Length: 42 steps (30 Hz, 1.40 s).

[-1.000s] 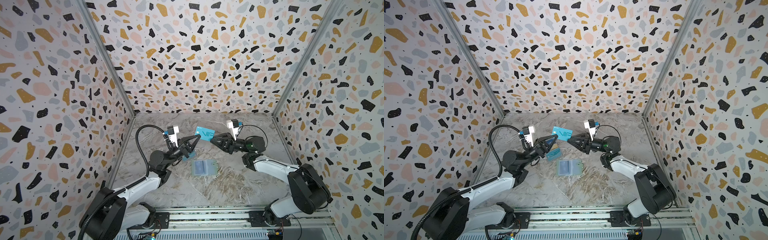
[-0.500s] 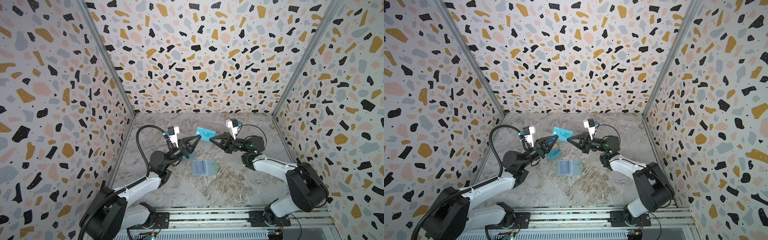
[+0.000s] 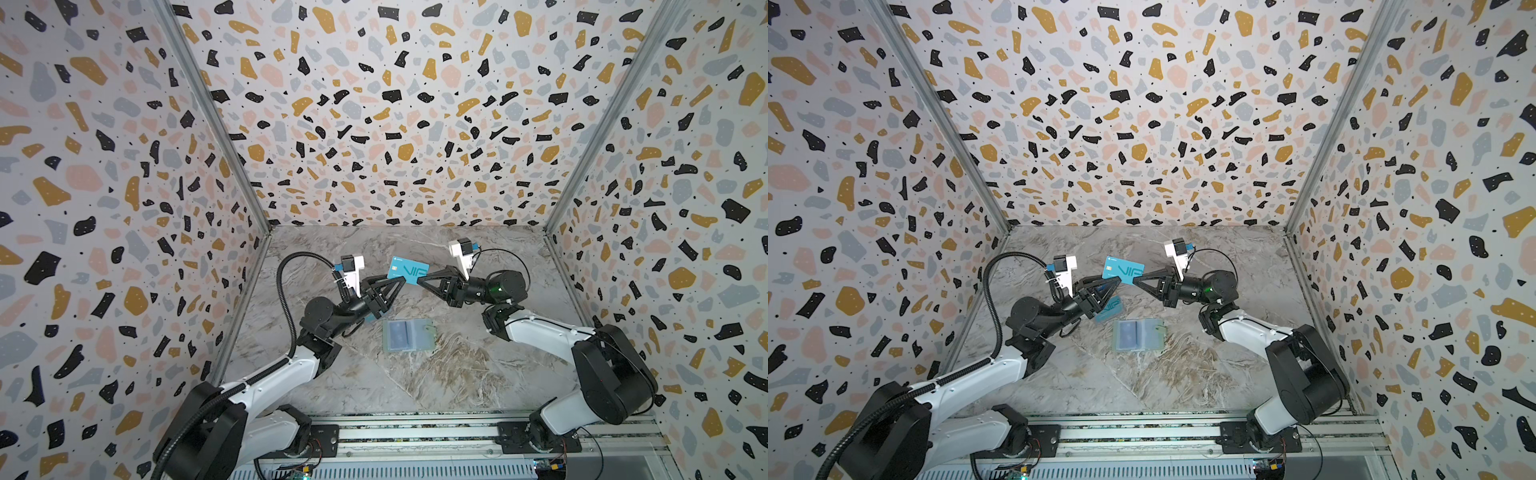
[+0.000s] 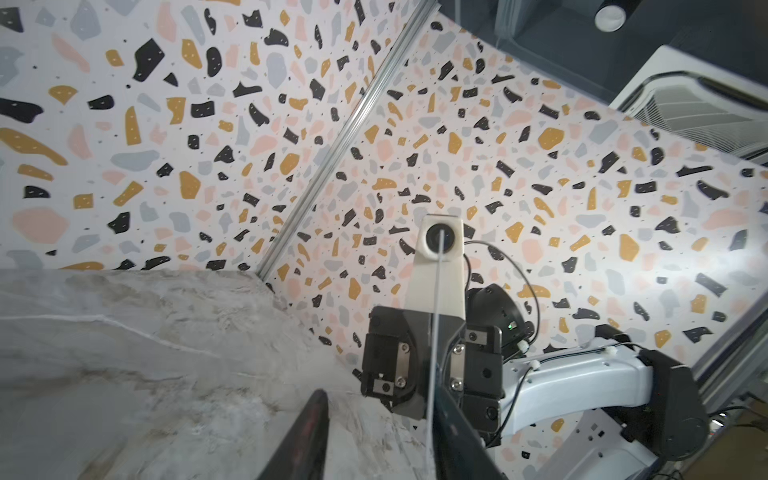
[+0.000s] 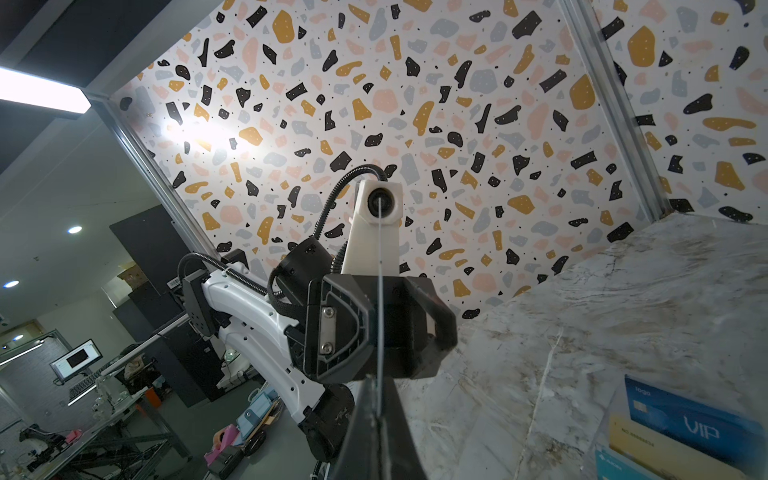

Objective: Take the credit cards out of the card holder

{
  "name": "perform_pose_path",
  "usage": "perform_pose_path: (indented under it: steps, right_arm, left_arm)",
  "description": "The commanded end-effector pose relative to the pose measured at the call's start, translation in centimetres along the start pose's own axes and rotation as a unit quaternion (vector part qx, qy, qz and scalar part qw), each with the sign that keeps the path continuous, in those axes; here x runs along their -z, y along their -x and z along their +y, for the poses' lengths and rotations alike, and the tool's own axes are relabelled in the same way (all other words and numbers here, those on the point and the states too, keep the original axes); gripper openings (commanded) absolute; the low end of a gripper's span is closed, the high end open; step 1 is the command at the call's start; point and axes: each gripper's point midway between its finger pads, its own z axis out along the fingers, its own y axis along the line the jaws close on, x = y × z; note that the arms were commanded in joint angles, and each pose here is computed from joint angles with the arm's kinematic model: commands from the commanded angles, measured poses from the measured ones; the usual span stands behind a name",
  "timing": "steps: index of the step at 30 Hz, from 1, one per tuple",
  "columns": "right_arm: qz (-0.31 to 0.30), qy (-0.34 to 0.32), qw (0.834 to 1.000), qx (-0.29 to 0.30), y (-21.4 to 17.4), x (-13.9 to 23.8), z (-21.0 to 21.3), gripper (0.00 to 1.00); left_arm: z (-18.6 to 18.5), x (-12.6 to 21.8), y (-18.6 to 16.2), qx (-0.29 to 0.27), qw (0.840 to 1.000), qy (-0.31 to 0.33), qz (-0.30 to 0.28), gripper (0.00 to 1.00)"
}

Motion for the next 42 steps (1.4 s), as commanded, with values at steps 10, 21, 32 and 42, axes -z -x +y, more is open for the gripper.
perform_pose_path:
  steps: [10,21,32,42]
  right_arm:
    - [0.105,-0.087,0.990,0.047,-2.0,1.2,-1.8,0.00]
    - [0.219,-0.153,0.962,0.059,-5.2,3.2,-3.4,0.00]
    - [0.314,-0.108,0.942,0.056,-9.7,3.0,-1.5,0.00]
    - [0.352,-0.037,0.932,0.072,-11.9,1.4,0.6,0.00]
  left_arm:
    - [2.4,1.8,-1.7,-0.127,0.977,0.121,0.119,0.57]
    - [2.3,3.7,-5.0,-0.179,0.942,0.120,0.258,0.55]
    - [0.6,4.8,-6.3,-0.206,0.919,0.073,0.327,0.58]
    - [-0.4,5.4,-7.8,-0.210,0.902,0.023,0.377,0.59]
